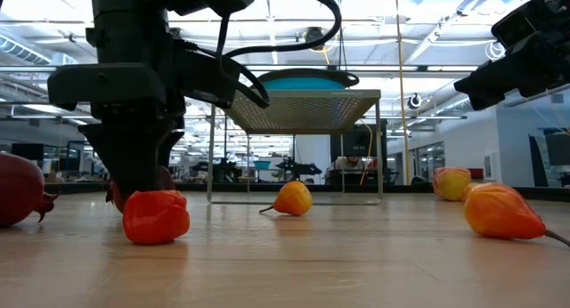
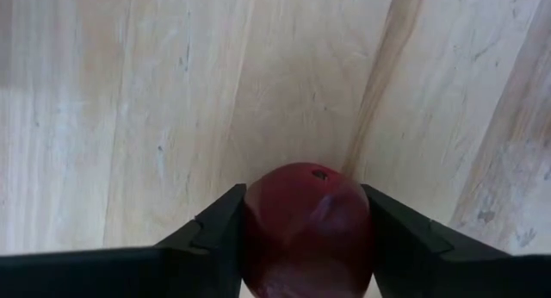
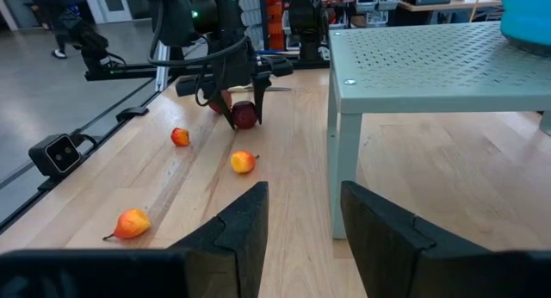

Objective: Pick & Place Fruit
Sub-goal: Put the pomegranate into the blue strainer bowl on the shelf

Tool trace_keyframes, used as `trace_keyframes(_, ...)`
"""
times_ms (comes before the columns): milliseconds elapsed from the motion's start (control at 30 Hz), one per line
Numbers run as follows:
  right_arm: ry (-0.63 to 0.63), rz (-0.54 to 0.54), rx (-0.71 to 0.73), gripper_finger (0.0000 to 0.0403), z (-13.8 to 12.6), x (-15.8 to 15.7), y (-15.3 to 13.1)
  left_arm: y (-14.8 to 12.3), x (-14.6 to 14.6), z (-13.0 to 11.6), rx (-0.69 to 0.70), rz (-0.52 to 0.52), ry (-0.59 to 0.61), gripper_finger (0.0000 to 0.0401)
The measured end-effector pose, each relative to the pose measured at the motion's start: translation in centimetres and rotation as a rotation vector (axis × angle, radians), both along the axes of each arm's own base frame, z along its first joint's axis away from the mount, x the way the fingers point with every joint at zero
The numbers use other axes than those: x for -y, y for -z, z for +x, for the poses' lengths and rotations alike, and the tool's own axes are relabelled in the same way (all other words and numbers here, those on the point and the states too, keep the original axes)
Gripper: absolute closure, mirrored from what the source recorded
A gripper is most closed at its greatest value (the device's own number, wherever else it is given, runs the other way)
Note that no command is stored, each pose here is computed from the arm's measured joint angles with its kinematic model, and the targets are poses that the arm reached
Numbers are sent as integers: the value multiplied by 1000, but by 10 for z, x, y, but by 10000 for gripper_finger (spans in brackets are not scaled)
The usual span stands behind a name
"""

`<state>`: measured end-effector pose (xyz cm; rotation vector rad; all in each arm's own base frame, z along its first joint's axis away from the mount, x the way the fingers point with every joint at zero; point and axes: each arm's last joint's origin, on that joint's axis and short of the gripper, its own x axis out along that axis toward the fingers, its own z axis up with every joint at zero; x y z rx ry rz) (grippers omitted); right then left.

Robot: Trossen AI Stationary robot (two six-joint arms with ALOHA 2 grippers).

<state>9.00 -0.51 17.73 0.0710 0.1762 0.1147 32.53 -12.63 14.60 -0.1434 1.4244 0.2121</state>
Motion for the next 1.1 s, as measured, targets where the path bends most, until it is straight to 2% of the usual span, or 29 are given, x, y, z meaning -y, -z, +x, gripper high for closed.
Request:
trace_keyframes(133,1,0,0,264,0,0,0,-3,-1,-1,3,-3,-3,200)
trace_keyframes(300,1,0,0,264,0,0,0,-20,-8,-5,22,-21,-42,209)
trace_keyframes(567,-1,1,0,264,0,0,0,-78,-28,-20,160,-97,-197,207)
trace_keyframes(667,-1,0,1,264,0,0,0,-103,-37,-30,239,-144,-283,204)
trace_keyframes(867,-2,2,0,264,0,0,0,-145,-56,-50,389,-258,-537,212)
trace_keyframes(1100,-2,3,0,264,0,0,0,-171,-73,-66,496,-367,-793,207)
